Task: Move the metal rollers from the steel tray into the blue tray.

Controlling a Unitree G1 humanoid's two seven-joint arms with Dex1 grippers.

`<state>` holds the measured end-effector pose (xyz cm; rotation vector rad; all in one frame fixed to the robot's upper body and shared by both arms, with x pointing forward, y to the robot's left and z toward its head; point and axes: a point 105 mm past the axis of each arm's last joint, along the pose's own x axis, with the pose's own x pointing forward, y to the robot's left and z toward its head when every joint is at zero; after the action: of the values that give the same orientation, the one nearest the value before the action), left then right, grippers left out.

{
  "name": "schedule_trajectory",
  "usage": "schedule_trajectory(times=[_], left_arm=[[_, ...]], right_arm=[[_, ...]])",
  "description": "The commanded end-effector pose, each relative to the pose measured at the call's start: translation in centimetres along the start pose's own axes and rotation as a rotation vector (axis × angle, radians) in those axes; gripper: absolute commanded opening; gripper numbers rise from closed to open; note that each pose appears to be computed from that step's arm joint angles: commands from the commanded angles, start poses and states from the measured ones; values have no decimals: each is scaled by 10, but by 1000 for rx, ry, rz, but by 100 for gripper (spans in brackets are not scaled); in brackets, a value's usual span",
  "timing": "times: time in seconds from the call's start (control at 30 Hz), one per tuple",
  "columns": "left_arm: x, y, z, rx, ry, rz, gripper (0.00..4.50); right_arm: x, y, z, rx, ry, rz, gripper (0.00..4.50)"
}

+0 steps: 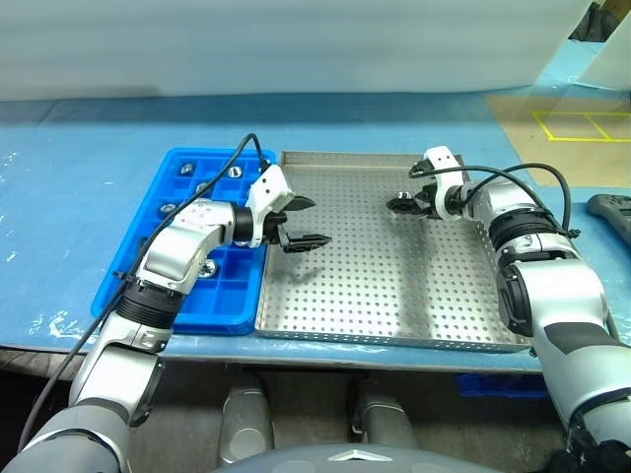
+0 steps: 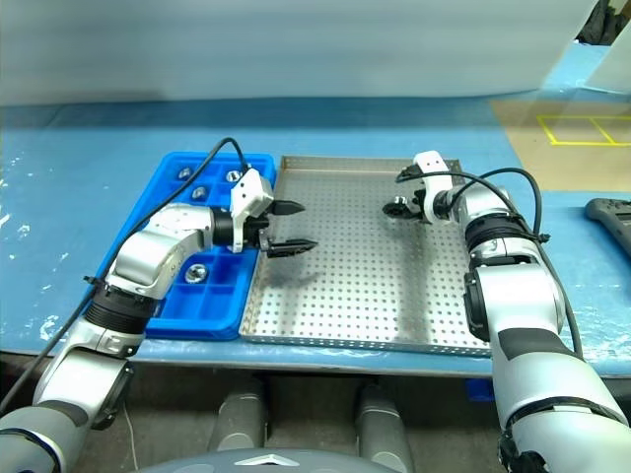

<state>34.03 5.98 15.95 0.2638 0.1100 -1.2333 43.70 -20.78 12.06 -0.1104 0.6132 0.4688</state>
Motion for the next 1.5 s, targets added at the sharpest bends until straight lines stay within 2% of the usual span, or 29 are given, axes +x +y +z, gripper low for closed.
schedule_trajectory(times=[0.03, 0.23, 0.27, 0.47, 0.6, 0.8, 1.03, 1.27, 1.5], left_arm=[[-4, 0, 10, 32, -27, 4, 450], [-3, -2, 8, 33, -21, 2, 450], [-3, -2, 8, 33, -21, 3, 450], [-5, -1, 8, 34, -19, 10, 450], [-8, 2, 9, 38, -28, 33, 450], [-23, 8, 15, 38, -87, 120, 450], [-45, 5, 15, 33, -119, 209, 450], [-71, -6, 13, 6, -134, 269, 450], [-100, -27, 9, -16, -80, 298, 450]], right_arm=[[-5, 1, 21, -37, -55, -5, 387], [-2, 5, 23, -48, -68, 4, 172], [-2, 5, 23, -49, -70, 3, 160], [-2, 2, 26, -71, -89, -22, 161], [-2, 10, 39, -95, -154, 15, 161], [-3, 47, 79, -239, -438, 96, 161], [-1, 112, 76, -253, -565, 331, 161], [-6, 156, 74, -277, -568, 511, 161], [-14, 196, 72, -353, -486, 717, 161]])
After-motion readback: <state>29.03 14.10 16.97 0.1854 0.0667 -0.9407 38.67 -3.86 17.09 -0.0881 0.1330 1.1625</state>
